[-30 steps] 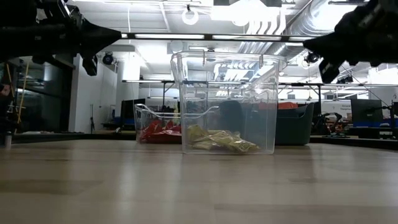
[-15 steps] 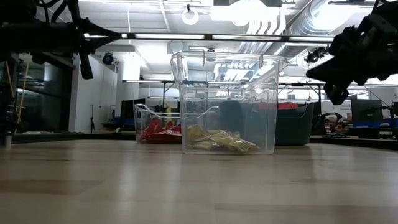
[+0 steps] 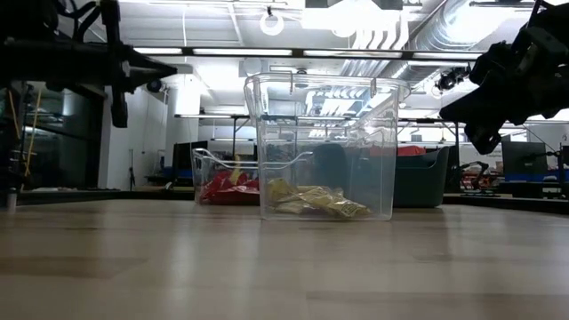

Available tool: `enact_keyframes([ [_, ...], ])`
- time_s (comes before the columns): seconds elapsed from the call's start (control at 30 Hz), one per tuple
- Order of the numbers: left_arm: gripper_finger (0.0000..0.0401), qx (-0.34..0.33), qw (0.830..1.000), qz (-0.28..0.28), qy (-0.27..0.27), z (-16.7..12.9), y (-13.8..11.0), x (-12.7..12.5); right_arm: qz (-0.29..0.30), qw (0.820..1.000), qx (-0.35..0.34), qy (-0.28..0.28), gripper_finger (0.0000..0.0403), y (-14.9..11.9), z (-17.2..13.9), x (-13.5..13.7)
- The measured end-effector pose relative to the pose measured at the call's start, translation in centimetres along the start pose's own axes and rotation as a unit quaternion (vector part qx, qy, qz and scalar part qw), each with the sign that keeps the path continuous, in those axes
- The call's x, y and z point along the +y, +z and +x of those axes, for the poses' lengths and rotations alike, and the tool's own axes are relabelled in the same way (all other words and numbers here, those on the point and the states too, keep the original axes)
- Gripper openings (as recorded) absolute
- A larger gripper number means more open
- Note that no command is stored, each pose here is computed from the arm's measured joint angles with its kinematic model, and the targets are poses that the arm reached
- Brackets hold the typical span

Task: Sort candy
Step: Return to Home Position

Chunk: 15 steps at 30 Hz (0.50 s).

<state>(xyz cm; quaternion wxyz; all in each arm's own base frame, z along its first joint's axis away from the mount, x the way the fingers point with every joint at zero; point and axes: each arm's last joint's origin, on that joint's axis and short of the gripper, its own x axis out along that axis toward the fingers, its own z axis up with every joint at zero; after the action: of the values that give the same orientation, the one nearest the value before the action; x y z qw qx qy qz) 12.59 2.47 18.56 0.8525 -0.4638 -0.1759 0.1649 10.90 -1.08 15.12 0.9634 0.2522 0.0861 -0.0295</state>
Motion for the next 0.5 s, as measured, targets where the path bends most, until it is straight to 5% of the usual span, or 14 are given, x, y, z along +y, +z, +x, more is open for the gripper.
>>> enact_keyframes([
  [0.5, 0.0000, 0.007, 0.999, 0.053, 0.008, -0.01, -0.13, 0.18, 0.000, 1.000, 0.000, 0.000, 0.0000, -0.01, 0.00, -0.01],
])
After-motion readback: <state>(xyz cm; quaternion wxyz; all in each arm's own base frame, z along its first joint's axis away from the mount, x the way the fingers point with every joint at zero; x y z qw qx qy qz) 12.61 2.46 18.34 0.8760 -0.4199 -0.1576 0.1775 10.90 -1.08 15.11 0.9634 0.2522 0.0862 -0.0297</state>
